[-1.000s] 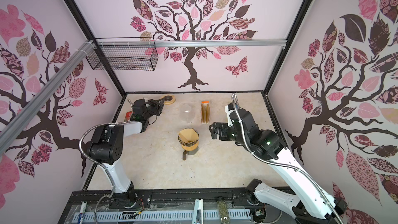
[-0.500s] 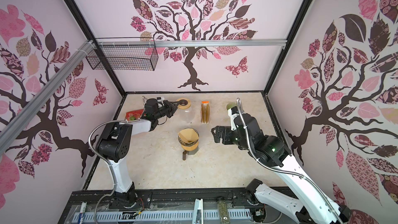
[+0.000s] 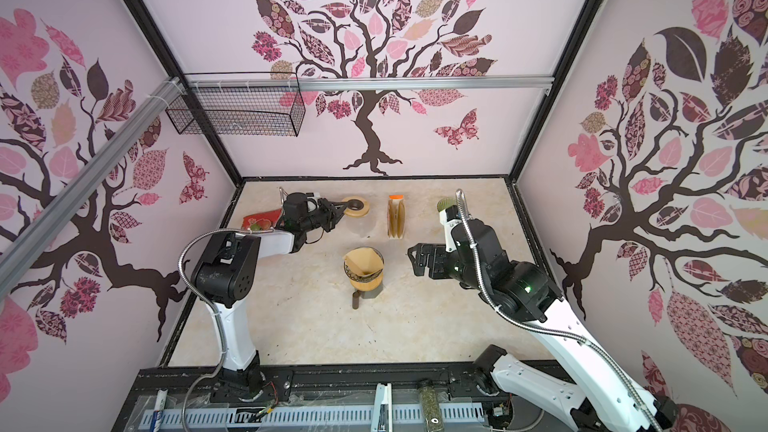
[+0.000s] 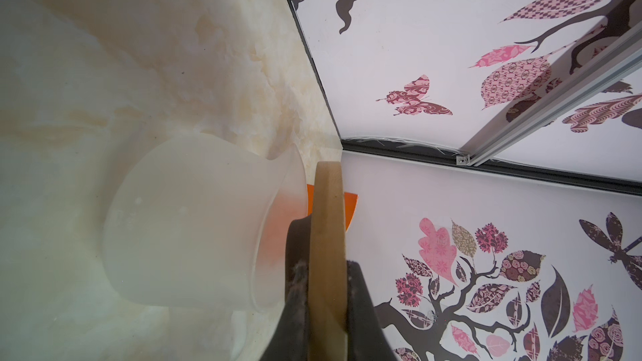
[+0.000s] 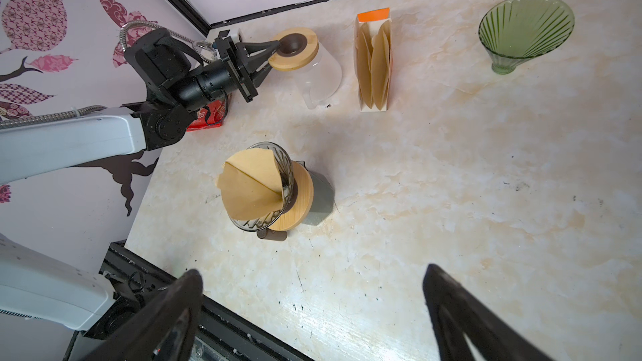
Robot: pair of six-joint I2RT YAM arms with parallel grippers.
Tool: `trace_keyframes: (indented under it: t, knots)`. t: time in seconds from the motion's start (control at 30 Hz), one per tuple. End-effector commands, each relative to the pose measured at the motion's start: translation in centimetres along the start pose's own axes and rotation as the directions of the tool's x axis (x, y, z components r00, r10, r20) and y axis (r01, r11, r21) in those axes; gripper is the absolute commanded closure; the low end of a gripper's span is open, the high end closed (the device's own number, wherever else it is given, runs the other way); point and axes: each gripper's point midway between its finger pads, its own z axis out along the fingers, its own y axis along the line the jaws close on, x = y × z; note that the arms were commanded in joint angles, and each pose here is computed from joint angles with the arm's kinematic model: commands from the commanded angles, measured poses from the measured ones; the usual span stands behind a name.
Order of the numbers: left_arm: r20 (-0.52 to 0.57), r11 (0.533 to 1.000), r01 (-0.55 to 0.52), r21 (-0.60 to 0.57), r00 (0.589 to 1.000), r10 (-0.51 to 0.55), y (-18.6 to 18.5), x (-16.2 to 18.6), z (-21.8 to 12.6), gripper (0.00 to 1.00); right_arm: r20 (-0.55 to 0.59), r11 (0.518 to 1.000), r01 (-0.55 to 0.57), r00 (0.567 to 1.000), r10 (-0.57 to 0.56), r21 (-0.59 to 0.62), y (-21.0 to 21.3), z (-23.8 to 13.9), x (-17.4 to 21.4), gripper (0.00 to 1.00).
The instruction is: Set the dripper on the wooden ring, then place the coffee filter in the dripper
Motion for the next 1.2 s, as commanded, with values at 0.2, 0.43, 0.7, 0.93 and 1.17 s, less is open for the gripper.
trace_keyframes:
  t: [0.2, 0.43, 0.7, 0.93, 1.17]
  knots:
    - [-0.015, 0.998, -0.05, 0.039, 0.999, 0.05, -1.4, -0.4, 1.4, 0.93, 0.002, 1.0, 0.007, 1.0, -0.007, 0.007, -0.3, 0.1, 0.2, 0.0]
    - [-0.017, 0.998, -0.051, 0.023, 0.999, 0.051, -0.8, -0.3, 1.6, 0.91, 0.004, 1.0, 0.007, 1.0, -0.007, 0.01, -0.3, 0.2, 0.2, 0.0]
    - [-0.014, 0.999, -0.05, 0.016, 0.999, 0.05, -0.6, -0.3, 1.6, 0.86, -0.002, 1.0, 0.01, 1.0, -0.01, 0.014, -0.4, 0.3, 0.3, 0.0]
    - [-0.016, 0.999, -0.049, 0.014, 0.999, 0.049, -0.6, -0.3, 1.7, 0.81, -0.008, 1.0, 0.013, 1.0, -0.013, 0.019, -0.5, 0.5, 0.4, 0.0]
    - [-0.014, 0.998, -0.054, 0.013, 0.998, 0.054, -0.7, -0.4, 1.6, 0.77, -0.009, 1.0, 0.015, 1.0, -0.015, 0.02, -0.5, 0.6, 0.4, 0.0]
